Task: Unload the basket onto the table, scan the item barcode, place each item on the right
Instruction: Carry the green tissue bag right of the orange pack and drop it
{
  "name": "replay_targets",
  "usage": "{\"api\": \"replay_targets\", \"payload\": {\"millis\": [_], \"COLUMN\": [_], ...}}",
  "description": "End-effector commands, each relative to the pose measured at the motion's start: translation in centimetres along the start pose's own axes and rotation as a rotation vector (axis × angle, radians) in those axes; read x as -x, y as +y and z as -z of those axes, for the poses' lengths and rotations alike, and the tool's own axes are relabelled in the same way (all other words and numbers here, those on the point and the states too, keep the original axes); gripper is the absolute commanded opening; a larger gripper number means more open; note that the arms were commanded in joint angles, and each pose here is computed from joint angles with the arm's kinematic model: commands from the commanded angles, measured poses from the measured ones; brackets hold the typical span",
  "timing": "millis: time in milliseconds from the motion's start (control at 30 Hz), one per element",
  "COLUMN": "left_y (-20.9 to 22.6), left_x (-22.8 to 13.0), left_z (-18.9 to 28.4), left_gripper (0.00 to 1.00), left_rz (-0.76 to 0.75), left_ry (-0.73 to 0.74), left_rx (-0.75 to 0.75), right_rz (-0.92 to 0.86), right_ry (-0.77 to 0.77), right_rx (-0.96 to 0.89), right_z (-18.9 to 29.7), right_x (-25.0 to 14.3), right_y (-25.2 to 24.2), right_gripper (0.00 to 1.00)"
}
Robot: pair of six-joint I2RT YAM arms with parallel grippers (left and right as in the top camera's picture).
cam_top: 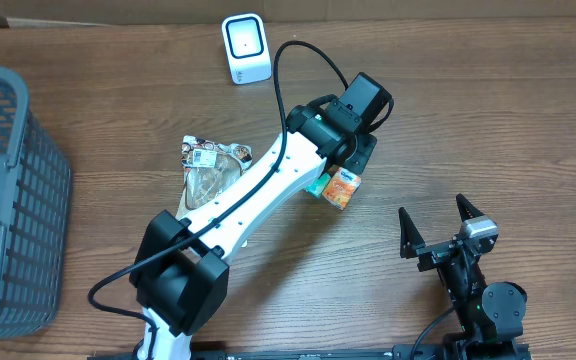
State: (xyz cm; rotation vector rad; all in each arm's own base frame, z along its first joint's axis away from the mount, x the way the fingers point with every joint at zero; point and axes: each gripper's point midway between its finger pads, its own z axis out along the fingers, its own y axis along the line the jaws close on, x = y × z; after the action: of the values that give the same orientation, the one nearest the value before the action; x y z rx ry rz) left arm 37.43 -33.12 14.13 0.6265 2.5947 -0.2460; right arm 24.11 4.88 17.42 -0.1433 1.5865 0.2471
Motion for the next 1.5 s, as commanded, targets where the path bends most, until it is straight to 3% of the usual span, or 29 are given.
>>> {"api": "replay_targets", "payload": {"millis": [0,800,867,1000,1067,1300,1467], "left_y": [-1.1,-4.8,-4.9,-4.9,-4.9,-4.2,-0.4], "left_x": [-0.6,-3.4,-3.3,-3.4,-3.4,-2.4,1.3], "left_z": [-1.9,-6.7,-6.7,-6.7,-6.7,-5.9,-0.1], "left_gripper": [0.04,0.05,0.13,0.47,0.6,0.7,0.74], "left_rz": [-0.003,-0.07,-0.069,-0.071,-0.071,-0.058,0.013], "left_ry": [0.031,0.123,0.119,0.121,0.121,0.101,0.053], "left_rx": [-0.04,-0.14,-0.142,-0.142,-0.142,-0.132,-0.098], "right_rz": [0.004,0.004,0.004,0.004,0.004,0.004,0.004], "right_ry": [0.0,0.0,0.0,0.0,0.0,0.0,0.0], "right_rx": [-0.001,-0.001,-0.001,-0.001,-0.001,-0.001,-0.001], "right_z": [0.0,0.0,0.0,0.0,0.0,0.0,0.0], "right_x": [-0.3,-0.3,-0.3,-0.3,-0.3,-0.3,-0.3], "right_y": [0.0,0.0,0.0,0.0,0.0,0.0,0.0], "right_gripper": [1.0,1.0,1.0,1.0,1.0,1.0,1.0]}}
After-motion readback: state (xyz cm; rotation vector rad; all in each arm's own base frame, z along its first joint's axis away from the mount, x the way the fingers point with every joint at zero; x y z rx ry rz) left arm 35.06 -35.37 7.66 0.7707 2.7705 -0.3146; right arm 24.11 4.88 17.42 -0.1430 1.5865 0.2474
